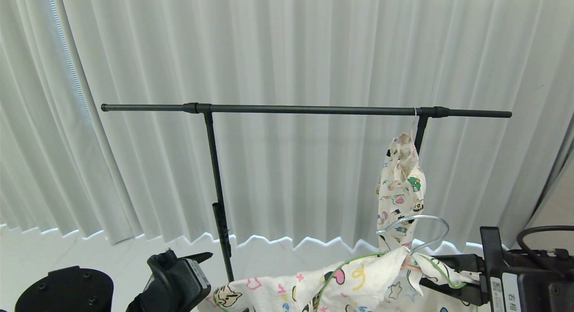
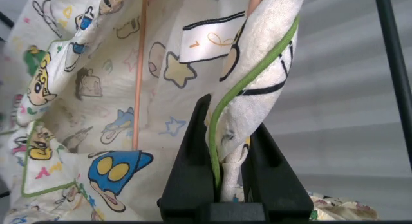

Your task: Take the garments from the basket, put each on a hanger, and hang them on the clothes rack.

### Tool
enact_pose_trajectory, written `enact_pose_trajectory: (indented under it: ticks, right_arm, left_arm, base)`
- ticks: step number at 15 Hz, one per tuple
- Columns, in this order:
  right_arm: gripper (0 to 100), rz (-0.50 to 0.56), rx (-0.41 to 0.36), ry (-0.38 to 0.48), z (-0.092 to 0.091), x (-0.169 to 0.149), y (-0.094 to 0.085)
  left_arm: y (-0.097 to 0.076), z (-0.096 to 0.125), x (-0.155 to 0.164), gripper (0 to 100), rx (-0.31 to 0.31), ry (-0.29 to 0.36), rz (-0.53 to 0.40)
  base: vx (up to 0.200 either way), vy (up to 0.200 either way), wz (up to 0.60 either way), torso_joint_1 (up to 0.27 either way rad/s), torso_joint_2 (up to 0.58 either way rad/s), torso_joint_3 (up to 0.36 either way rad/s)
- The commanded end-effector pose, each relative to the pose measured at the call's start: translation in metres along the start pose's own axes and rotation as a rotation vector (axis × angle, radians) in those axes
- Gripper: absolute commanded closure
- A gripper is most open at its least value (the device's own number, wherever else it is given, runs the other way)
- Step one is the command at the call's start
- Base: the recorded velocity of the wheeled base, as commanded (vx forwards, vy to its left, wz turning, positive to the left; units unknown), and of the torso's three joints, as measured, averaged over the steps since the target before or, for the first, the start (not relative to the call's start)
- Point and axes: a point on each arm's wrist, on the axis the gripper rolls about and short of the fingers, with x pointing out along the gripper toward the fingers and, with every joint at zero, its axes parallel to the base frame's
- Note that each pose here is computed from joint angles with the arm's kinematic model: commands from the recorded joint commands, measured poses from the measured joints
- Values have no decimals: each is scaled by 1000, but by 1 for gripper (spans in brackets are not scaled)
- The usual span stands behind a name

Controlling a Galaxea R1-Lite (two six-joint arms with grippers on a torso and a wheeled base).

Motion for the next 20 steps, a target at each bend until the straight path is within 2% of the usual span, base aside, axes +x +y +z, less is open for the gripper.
enact_pose_trajectory:
  ticks: [1,2,5,7,8,9,11,13,17,18,20]
  right_arm:
    - [100,-1,1,-1,0,0,0]
    - [100,-3,-1,-7,1,0,0]
    - [100,-12,-3,-8,1,0,-1]
    - [100,-37,6,12,-3,-3,-4]
    - [100,-76,26,43,-9,-8,-8]
    - [100,-99,36,58,-12,-11,-11]
    - [100,-124,48,73,-15,-13,-15]
    - [100,-132,50,78,-16,-14,-16]
    - [100,-147,47,80,-14,-15,-18]
    - [100,-151,45,79,-14,-15,-19]
    - [100,-162,46,82,-13,-16,-21]
  left_arm:
    - [-1,-2,0,0,1,7,-2]
    - [0,-2,1,100,0,9,-1]
    - [5,-6,3,100,-10,45,39]
    - [13,-10,3,100,-28,83,125]
    - [22,-14,1,100,-54,127,227]
    - [28,-15,0,100,-72,138,268]
    - [31,-12,1,100,-78,123,284]
    - [28,-3,3,100,-59,85,262]
    - [28,-3,2,100,-57,83,261]
    - [28,-2,1,0,-58,79,263]
    - [28,-2,0,0,-57,79,275]
  base:
    - [0,0,0,0,0,0]
    - [0,0,0,0,0,0]
    - [0,0,0,0,0,0]
    - [0,0,0,0,0,0]
    - [0,0,0,0,0,0]
    - [0,0,0,0,0,0]
    - [0,0,0,0,0,0]
    - [0,0,0,0,0,0]
    - [0,0,0,0,0,0]
    - [0,0,0,0,0,0]
    - [0,0,0,0,0,0]
